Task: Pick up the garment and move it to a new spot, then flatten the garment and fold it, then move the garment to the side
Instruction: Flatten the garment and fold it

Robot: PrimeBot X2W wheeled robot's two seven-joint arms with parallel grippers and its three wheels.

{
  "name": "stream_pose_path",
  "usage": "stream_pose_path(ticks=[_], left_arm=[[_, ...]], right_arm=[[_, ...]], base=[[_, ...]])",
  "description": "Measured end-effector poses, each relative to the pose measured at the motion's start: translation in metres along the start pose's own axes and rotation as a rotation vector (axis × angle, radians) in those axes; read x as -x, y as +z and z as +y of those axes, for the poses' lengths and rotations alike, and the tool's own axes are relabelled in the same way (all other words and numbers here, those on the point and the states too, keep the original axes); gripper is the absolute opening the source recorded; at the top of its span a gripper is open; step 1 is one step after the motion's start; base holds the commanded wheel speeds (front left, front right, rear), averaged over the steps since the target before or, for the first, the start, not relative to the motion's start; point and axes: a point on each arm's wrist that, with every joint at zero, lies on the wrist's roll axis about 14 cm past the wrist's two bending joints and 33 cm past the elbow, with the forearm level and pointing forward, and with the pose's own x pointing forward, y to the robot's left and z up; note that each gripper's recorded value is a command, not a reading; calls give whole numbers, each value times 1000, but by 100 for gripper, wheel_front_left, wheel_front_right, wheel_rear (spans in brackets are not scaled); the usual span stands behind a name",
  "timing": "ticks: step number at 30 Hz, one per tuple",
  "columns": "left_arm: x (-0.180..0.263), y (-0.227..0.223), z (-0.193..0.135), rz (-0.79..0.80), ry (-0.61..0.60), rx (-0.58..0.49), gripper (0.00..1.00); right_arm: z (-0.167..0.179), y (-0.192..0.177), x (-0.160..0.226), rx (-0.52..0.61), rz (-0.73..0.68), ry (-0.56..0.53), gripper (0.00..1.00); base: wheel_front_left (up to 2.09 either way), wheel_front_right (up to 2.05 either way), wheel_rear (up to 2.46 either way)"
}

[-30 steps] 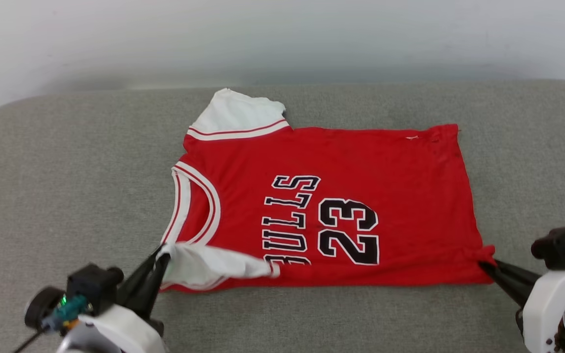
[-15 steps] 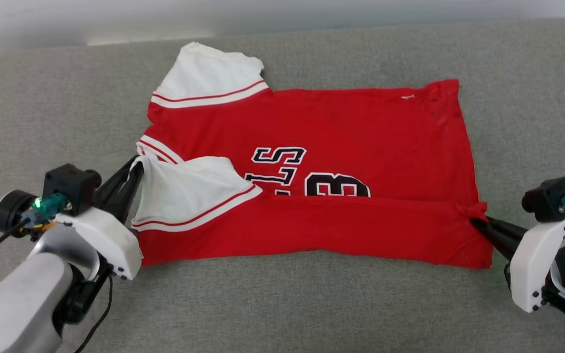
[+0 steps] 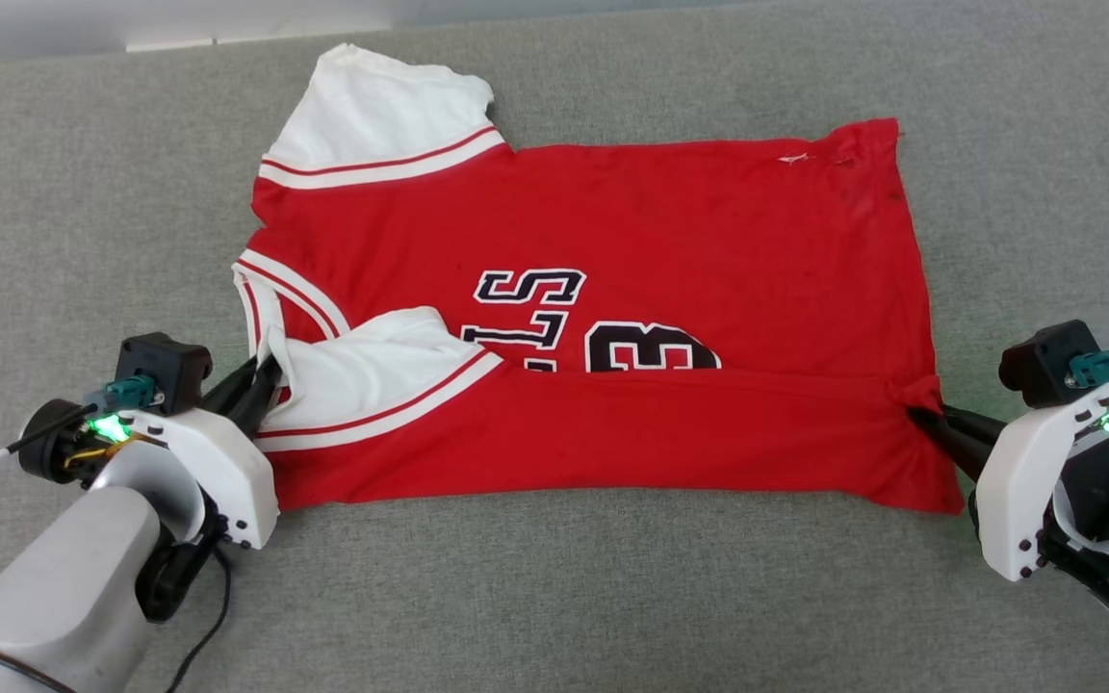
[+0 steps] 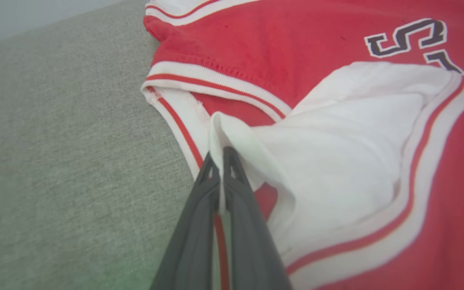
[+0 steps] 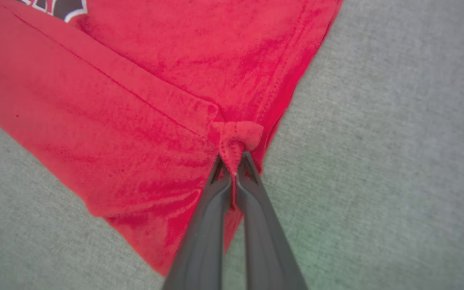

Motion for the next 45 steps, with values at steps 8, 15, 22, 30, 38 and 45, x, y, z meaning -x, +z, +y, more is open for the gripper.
stream_pose_path(ticks=[8,15,22,30,38,45], left_arm=[[12,18,2,-25,-2,-9,100],[31,66,15,-55,1,-113,100],[43,65,14,166,-46,-79,100],[56,31,3,496,-130,-7,100],[54,-12,-9,726,-178,-12,100],[53,-42,-6,835,-174,-41,100]], right_arm=[[4,28,16,30,-119,-3,100],[11,55,33,72,-208,2,100],[16,65,36,90,-231,12,100],[22,57,32,84,-188,28,100],[21,46,25,65,-147,31,100],[17,37,22,53,-118,25,100]], base=[[0,0,0],[0,0,0],[0,0,0],[0,0,0],[0,0,0],[0,0,0]])
